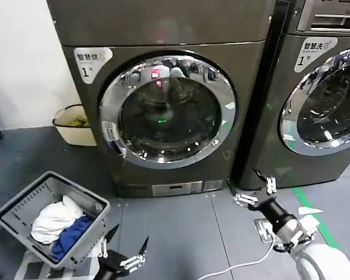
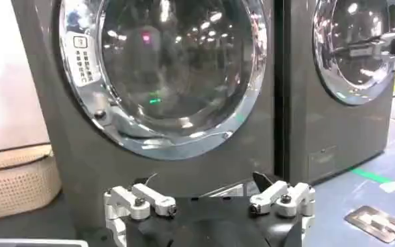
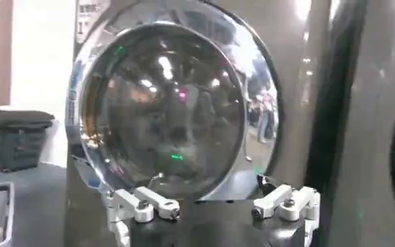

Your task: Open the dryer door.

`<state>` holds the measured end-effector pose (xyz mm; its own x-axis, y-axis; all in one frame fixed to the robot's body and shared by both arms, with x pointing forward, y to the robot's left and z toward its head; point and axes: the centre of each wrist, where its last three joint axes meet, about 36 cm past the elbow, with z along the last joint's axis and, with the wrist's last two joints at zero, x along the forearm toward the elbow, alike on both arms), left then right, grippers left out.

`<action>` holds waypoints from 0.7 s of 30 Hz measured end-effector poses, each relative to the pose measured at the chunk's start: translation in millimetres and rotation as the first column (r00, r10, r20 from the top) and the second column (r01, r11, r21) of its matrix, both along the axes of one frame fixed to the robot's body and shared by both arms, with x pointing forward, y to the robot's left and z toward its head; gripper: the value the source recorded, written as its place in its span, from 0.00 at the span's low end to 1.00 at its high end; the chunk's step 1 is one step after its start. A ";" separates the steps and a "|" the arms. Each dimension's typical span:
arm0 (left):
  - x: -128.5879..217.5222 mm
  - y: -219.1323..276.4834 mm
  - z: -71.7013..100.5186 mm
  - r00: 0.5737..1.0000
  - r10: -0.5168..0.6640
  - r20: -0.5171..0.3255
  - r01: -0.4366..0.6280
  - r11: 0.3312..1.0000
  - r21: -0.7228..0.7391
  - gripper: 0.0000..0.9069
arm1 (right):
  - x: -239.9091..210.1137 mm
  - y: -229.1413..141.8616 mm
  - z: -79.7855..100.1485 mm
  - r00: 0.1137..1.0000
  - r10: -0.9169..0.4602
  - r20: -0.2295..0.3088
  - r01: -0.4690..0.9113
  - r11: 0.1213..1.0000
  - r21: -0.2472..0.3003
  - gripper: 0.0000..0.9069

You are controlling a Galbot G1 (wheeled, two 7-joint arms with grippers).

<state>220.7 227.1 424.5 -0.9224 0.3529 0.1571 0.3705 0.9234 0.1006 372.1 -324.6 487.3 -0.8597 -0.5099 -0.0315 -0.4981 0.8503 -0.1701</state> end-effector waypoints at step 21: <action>-0.9 -1.0 0.1 1.000 -0.005 0.008 0.005 1.000 -0.003 1.00 | 56.5 17.6 -6.4 0.980 0.200 -0.019 -0.200 0.980 0.006 1.00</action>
